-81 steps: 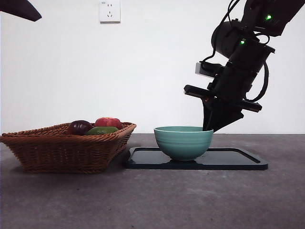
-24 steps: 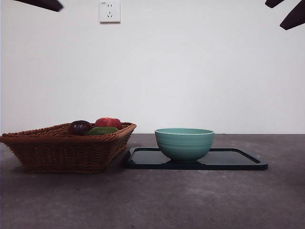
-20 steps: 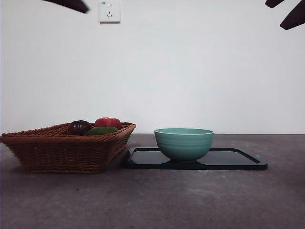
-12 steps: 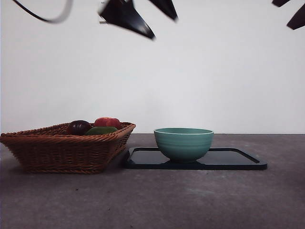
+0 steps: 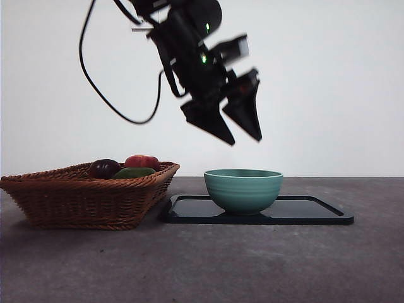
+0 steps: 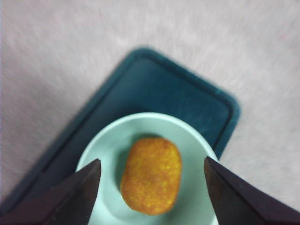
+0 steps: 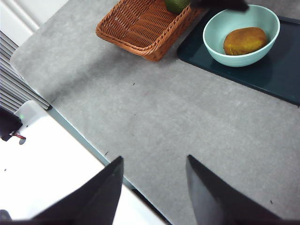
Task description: Pick up the wifruite, put it on the bowl, pick up the plate, put it on desk
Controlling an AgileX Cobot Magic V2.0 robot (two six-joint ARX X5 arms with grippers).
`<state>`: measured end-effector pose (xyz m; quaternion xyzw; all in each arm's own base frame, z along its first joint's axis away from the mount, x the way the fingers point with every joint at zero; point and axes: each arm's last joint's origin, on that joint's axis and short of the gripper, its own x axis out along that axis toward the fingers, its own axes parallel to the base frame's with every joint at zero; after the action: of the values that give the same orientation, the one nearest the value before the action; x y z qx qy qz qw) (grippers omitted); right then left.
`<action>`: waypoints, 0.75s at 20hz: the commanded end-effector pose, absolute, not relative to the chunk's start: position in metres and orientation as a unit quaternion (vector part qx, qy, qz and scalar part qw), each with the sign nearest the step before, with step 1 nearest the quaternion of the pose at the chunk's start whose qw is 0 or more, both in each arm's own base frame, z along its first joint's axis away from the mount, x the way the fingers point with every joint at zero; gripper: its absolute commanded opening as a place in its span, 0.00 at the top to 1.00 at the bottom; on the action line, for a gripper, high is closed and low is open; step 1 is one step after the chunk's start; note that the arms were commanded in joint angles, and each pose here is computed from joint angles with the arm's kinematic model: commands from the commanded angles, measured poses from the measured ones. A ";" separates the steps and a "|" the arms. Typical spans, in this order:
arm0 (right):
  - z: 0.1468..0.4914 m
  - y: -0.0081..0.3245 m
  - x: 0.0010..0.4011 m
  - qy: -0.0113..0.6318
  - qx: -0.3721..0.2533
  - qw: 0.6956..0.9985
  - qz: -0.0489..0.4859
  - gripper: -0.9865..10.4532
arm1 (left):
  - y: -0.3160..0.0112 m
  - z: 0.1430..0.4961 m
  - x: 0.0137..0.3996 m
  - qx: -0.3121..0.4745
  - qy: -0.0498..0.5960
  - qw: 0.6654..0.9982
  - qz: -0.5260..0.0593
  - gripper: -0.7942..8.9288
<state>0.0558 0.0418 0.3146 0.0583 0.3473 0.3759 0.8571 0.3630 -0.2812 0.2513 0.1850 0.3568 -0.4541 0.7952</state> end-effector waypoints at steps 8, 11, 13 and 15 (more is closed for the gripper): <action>0.313 0.038 0.048 0.364 0.072 0.853 0.369 0.73 | -0.300 0.208 0.378 0.218 0.359 0.782 -0.461 0.57; 0.313 0.038 0.048 0.364 0.072 0.853 0.369 0.73 | -0.303 0.204 0.378 0.224 0.359 0.780 -0.462 0.57; 0.313 0.038 0.048 0.364 0.072 0.852 0.368 0.73 | -0.303 0.199 0.379 0.227 0.363 0.779 -0.457 0.57; 0.313 0.038 0.048 0.364 0.072 0.853 0.368 0.73 | -0.304 0.195 0.379 0.228 0.367 0.777 -0.457 0.56</action>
<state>0.0480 0.0377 0.3116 0.0673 0.3646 0.3672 0.8531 0.3759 -0.2959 0.2007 0.2210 0.3724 -0.4519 0.7799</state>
